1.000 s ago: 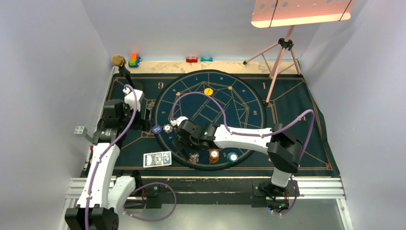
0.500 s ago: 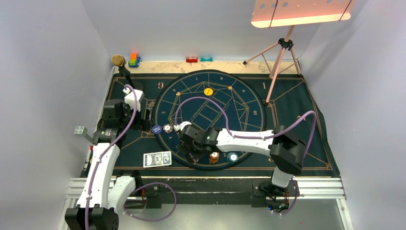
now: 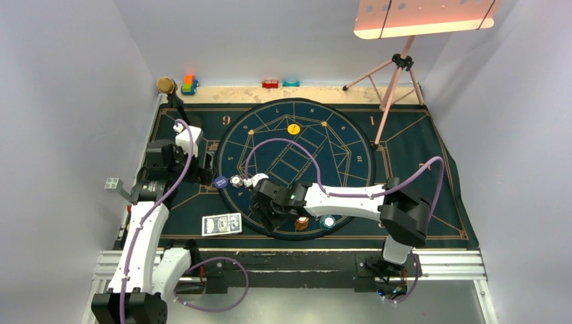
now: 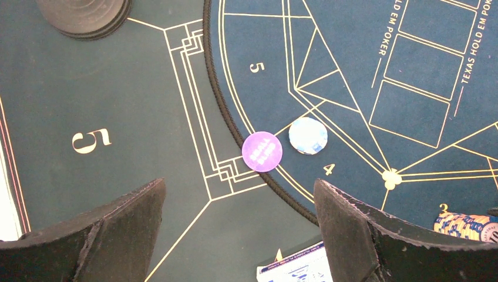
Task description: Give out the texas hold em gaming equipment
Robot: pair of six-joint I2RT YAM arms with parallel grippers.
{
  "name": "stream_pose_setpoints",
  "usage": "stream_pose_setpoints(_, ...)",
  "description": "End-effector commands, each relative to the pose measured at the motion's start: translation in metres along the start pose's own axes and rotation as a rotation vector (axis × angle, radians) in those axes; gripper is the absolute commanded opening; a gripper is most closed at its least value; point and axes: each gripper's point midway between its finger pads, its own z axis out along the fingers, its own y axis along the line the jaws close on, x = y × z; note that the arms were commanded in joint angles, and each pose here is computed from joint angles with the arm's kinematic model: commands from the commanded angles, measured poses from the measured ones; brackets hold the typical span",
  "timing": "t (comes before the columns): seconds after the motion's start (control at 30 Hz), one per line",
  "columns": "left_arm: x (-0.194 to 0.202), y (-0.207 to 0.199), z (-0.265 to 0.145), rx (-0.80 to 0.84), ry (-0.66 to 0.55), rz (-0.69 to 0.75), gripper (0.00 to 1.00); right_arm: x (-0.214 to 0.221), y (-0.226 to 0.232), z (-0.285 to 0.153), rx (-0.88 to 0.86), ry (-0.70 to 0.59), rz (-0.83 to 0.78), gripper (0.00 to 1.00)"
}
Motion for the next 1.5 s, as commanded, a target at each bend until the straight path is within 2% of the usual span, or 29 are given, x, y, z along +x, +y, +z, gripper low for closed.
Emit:
stream_pose_setpoints(0.0,-0.005,0.001,-0.001,-0.004,-0.034,0.001,1.00,-0.010,0.003,-0.001,0.001,-0.033,0.016,0.64)
stream_pose_setpoints(0.23,-0.006,0.001,-0.002,-0.005,-0.037,0.002,1.00,-0.008,0.001,0.003,0.011,-0.025,0.003,0.59)
stream_pose_setpoints(0.47,-0.007,0.001,-0.003,-0.010,-0.046,0.004,1.00,-0.007,0.000,0.005,0.016,-0.023,0.006,0.39)
stream_pose_setpoints(0.63,-0.007,0.002,-0.003,-0.010,-0.047,0.005,1.00,-0.004,-0.001,0.007,0.025,-0.013,0.010,0.34)
stream_pose_setpoints(0.7,-0.007,0.002,-0.003,-0.011,-0.046,0.004,1.00,-0.001,-0.004,0.010,0.043,-0.002,0.008,0.37)
stream_pose_setpoints(0.77,-0.007,0.002,-0.003,-0.011,-0.047,0.005,1.00,-0.001,-0.010,0.012,0.077,0.004,-0.003,0.53)
stream_pose_setpoints(0.83,-0.007,0.002,-0.003,-0.010,-0.046,0.005,1.00,-0.002,-0.010,0.013,0.079,0.002,-0.001,0.59)
stream_pose_setpoints(1.2,-0.007,0.002,-0.004,-0.012,-0.050,0.006,1.00,-0.012,-0.005,0.005,0.055,-0.033,0.016,0.55)
stream_pose_setpoints(1.47,-0.007,0.001,-0.004,-0.008,-0.048,0.007,1.00,-0.023,-0.002,-0.008,0.042,-0.068,0.013,0.61)
